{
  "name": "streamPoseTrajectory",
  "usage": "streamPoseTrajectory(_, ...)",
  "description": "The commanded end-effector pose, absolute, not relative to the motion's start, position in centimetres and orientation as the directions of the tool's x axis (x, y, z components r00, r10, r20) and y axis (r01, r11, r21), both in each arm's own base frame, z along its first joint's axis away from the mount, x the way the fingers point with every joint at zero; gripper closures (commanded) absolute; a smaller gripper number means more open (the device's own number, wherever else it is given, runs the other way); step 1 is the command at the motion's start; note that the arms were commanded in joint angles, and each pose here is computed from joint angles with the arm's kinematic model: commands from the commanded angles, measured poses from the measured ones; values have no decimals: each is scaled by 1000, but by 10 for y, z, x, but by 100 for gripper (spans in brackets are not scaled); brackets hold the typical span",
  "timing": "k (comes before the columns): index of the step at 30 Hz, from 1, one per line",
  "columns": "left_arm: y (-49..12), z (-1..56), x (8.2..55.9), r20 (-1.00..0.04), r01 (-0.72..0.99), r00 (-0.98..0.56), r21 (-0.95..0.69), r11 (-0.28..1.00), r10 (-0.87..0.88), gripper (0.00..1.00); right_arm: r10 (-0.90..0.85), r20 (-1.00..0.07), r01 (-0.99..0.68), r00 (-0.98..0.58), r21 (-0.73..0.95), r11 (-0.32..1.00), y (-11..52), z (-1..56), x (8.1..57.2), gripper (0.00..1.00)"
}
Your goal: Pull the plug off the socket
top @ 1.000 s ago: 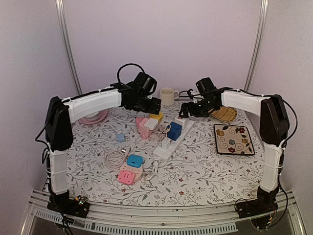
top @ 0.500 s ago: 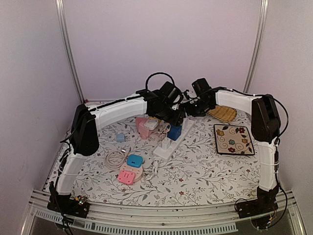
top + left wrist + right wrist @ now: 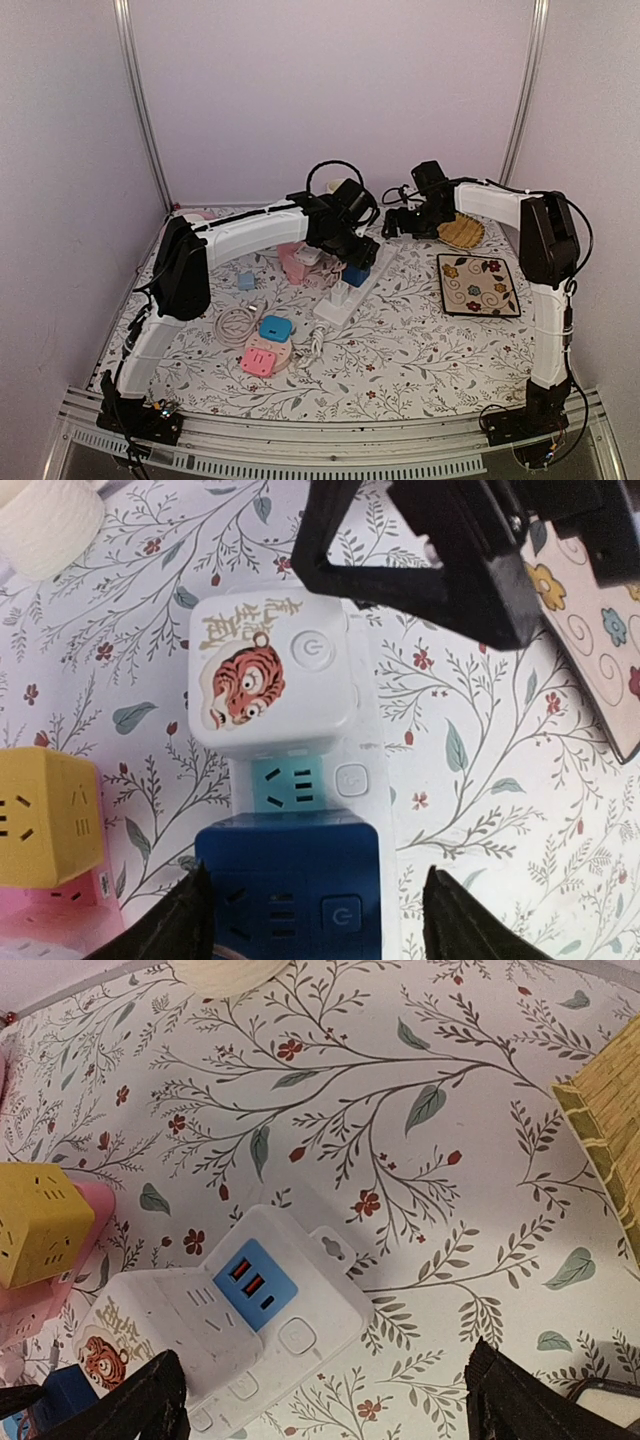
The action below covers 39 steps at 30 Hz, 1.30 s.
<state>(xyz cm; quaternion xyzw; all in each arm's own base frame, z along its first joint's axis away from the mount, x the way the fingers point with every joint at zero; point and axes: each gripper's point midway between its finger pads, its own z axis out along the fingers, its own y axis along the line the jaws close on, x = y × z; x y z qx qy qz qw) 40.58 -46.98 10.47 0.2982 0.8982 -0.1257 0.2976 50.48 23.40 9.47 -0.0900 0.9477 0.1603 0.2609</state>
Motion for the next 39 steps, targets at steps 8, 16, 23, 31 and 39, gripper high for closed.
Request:
streamPoseTrajectory(8,-461,79,406,-558,603,-675,-40,796,483,29,-62,-547,-252,-835,279,927,234,113,499,1)
streamPoseTrajectory(16,-448,79,412,-558,574,-683,-10,819,472,25,-57,-552,-250,-832,280,927,233,114,497,1)
streamPoseTrajectory(23,-439,90,417,-578,544,-683,6,839,446,21,-55,-553,-248,-831,280,928,232,114,495,1)
streamPoseTrajectory(31,-441,78,410,-550,576,-685,-8,817,478,32,-59,-550,-264,-833,302,916,236,113,492,1)
streamPoseTrajectory(39,-450,74,398,-538,648,-652,-28,761,535,47,-143,-628,-417,-765,313,853,264,132,476,1)
